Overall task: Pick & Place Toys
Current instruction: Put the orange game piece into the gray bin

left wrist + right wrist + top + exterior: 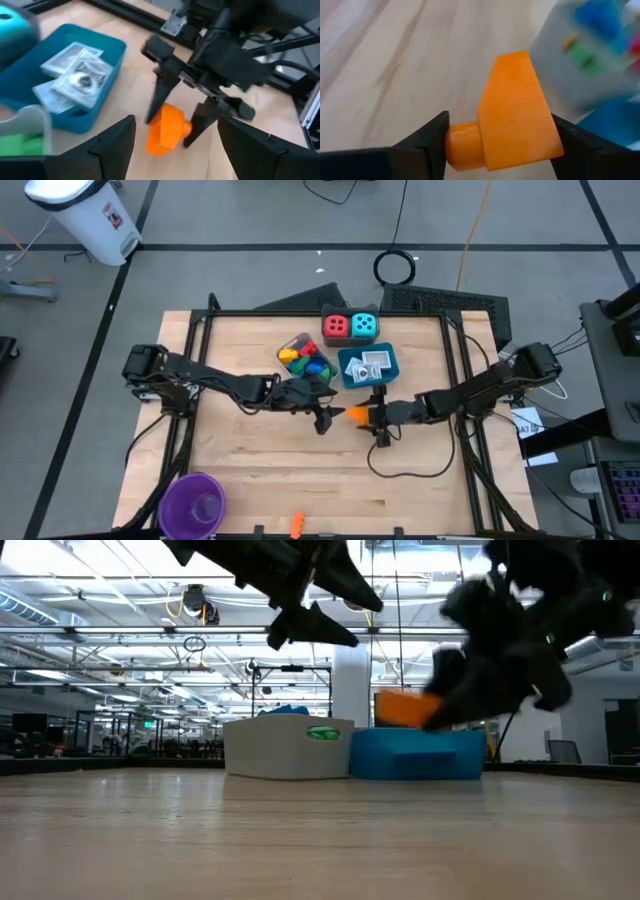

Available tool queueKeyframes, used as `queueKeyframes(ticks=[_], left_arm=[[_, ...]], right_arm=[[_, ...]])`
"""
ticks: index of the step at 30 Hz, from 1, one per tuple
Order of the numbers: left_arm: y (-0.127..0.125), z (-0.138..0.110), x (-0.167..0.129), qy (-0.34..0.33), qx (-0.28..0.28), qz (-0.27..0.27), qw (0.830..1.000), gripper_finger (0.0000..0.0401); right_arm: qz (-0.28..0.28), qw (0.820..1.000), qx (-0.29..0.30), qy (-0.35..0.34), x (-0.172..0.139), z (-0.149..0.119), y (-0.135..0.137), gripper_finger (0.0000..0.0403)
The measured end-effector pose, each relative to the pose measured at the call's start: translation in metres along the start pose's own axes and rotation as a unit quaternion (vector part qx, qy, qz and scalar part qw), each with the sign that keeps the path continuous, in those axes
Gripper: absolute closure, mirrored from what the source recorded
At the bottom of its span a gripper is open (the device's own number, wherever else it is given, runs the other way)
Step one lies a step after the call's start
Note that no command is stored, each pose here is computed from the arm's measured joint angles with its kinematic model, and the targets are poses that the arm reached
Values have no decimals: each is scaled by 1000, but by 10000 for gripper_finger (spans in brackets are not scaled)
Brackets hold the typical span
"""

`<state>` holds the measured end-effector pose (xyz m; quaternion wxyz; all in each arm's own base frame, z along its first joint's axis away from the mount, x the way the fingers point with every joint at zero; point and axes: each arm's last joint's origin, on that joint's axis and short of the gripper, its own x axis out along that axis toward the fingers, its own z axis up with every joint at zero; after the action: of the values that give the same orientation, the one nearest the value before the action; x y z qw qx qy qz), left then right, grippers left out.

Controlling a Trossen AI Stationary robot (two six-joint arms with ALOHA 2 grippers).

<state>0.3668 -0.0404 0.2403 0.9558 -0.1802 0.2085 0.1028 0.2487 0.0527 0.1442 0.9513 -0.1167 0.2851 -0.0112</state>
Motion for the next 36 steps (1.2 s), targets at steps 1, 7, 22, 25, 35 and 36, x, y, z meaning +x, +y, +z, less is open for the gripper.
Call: queueKeyframes(ticks=[1,7,22,25,35,36], left_arm=[[-2,-2,4,-6,-1,-5,1000,116],[-5,-12,27,-41,-26,-27,998,116],[0,-12,45,-87,-75,-58,992,121],[2,-11,45,-86,-79,-63,991,152],[12,-3,42,-69,-55,-68,994,256],[15,-1,39,-63,-47,-54,995,256]], right_arm=[[-25,999,-20,-12,-3,7,2,168],[-131,983,-107,-74,-25,34,19,168],[-200,960,-160,-115,-35,46,32,168],[-202,960,-158,-116,-35,46,32,168],[-191,968,-95,-130,-36,46,33,95],[-194,969,-85,-129,-37,46,34,74]])
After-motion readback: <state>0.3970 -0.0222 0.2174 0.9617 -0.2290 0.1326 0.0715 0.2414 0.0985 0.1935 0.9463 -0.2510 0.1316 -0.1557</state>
